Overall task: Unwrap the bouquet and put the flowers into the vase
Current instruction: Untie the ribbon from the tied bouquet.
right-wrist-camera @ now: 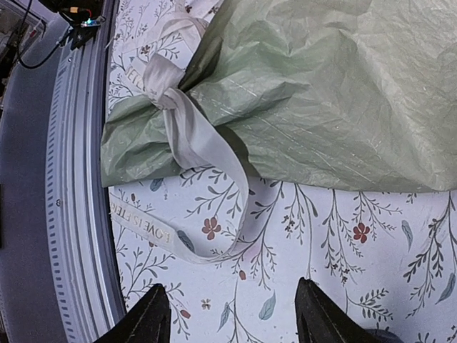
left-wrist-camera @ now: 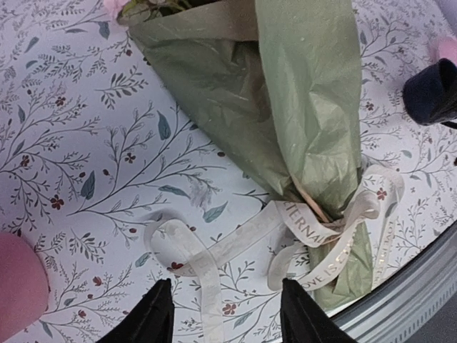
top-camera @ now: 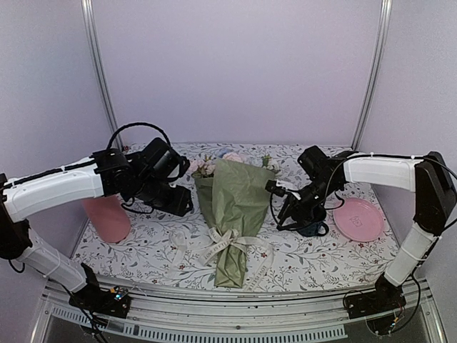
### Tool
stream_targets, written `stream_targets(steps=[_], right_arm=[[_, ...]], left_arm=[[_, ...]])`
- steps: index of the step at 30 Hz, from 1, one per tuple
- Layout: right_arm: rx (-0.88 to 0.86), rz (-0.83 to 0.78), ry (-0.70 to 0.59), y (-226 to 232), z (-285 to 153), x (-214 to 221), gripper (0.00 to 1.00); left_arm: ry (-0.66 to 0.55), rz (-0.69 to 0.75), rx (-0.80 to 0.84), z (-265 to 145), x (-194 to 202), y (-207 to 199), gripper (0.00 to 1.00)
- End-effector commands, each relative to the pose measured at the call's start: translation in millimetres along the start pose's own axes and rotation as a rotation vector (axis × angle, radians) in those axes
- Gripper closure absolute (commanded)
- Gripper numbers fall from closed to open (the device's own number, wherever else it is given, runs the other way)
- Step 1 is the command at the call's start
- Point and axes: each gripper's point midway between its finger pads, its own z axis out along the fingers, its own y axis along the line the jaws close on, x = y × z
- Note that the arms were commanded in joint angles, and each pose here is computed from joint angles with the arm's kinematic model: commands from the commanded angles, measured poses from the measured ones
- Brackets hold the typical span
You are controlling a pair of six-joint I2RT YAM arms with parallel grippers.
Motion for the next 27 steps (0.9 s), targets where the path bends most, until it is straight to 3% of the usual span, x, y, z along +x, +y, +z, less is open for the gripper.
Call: stream_targets(steps=[1, 7, 11, 19, 27], right_arm=[[0.044, -0.032, 0.025, -13, 21, -7, 0.38], [0.05, -0.005, 0.062, -31, 55, -10, 0.38], [0.04, 0.026, 0.093, -37, 73, -2, 0.37], [-0.033, 0.078, 0.112, -28, 91, 14, 0.37], [-0.082, 0.099, 0.128, -22, 100, 22, 0.37]], left_arm=[[-0.225, 0.016, 0.201, -4, -46, -36, 0.46], [-0.441, -0.075, 0.47, -1, -78, -78, 0.48], [-0.508, -0.113, 0.578, 12, -89, -87, 0.63], [-0.459, -0.119, 0.637, 57, -93, -104, 0.87], [-0.326, -0.113, 0.655, 110, -78, -118, 0.93]])
